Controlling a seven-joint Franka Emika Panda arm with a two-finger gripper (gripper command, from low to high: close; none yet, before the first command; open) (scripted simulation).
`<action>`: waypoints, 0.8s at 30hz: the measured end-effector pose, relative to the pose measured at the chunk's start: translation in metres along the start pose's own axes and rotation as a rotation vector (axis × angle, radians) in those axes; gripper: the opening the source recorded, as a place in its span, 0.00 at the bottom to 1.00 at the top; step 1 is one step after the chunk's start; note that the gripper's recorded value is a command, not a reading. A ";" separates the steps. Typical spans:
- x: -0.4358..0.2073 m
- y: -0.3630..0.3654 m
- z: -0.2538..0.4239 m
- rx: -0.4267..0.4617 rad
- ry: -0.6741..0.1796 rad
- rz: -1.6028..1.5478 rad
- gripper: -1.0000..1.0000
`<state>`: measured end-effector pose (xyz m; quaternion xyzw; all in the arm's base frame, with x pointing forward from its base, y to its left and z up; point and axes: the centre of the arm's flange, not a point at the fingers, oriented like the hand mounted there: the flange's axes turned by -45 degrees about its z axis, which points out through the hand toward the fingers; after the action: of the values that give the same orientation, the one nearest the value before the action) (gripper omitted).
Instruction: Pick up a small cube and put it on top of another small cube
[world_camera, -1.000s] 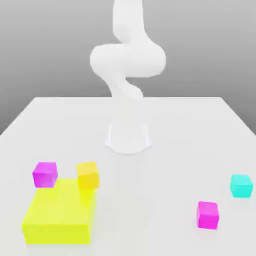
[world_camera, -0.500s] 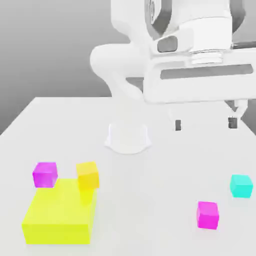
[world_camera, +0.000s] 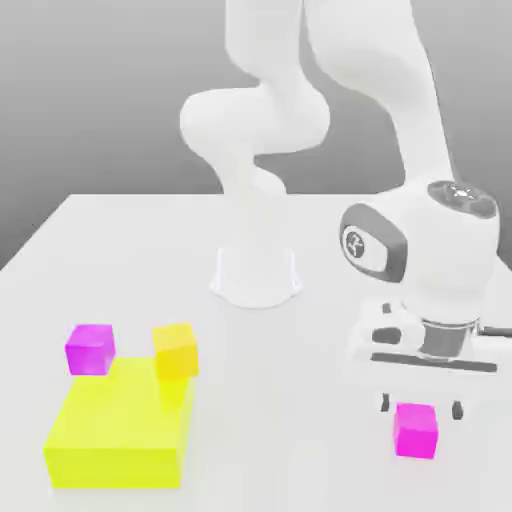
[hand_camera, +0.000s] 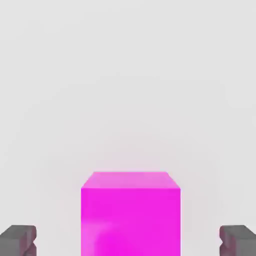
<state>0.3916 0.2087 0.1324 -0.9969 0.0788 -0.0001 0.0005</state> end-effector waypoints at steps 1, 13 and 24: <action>0.000 0.000 0.000 0.000 0.000 0.000 0.00; 0.003 0.007 -0.060 -0.002 0.003 0.008 0.00; 0.029 0.212 -0.149 -0.030 0.009 0.256 0.00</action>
<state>0.3873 -0.0056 0.2815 -0.9786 0.2054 -0.0033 -0.0148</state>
